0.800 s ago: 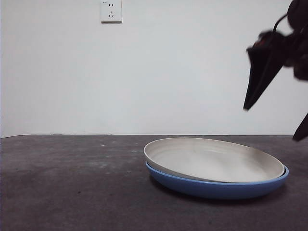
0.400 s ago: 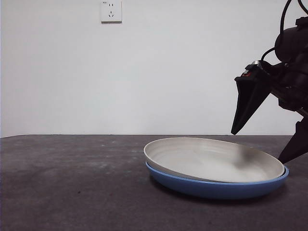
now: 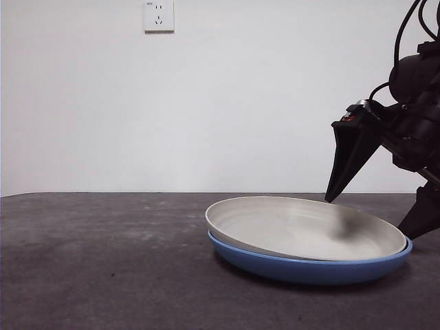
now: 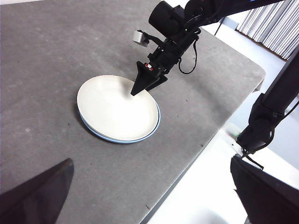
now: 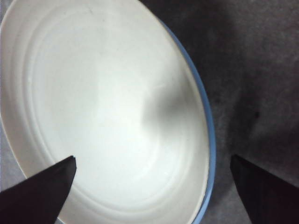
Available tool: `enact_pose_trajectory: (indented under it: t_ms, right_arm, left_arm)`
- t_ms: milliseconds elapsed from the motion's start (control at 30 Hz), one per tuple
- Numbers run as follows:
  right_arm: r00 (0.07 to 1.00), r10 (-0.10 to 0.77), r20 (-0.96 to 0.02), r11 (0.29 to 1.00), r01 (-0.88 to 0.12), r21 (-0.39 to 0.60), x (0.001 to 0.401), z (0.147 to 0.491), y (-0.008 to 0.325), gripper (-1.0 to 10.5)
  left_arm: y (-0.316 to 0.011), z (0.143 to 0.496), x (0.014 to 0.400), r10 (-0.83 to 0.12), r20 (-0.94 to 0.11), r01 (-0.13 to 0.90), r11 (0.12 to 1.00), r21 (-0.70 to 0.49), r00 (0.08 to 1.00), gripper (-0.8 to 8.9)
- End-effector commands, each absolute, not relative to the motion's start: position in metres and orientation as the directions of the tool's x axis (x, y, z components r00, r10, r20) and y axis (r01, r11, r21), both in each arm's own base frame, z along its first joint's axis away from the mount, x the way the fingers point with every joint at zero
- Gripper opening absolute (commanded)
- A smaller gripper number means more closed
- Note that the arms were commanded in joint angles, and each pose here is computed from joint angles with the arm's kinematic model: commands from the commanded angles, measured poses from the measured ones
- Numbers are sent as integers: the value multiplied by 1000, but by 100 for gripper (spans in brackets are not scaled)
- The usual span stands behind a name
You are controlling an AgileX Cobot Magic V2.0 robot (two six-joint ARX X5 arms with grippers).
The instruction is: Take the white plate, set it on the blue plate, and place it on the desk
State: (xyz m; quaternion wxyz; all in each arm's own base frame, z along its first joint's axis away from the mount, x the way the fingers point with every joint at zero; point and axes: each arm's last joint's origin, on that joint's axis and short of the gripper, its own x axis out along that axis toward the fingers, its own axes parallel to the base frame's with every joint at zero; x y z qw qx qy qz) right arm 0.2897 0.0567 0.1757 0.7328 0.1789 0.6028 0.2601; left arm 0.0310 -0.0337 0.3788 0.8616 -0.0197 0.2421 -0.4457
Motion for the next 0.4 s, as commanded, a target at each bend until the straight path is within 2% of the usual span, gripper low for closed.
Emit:
enact_pose_trajectory:
  t_ms: [33,267,400]
  right_arm:
    - [135,601,-788,797,-178,577,295,173,58,499]
    - [112,594,-797,802,-156,576,296,166,58,269]
    - [115,565,-817,823,-144,549,296,165,57,75]
  left_arm:
    - [-34,383,31,-787,-378,766,593,-246,488,603]
    - [-34,383,31,-787,-379,766,593,-247,487,603]
    - [-34,383,31,-787,-380,766,593,-247,487,603]
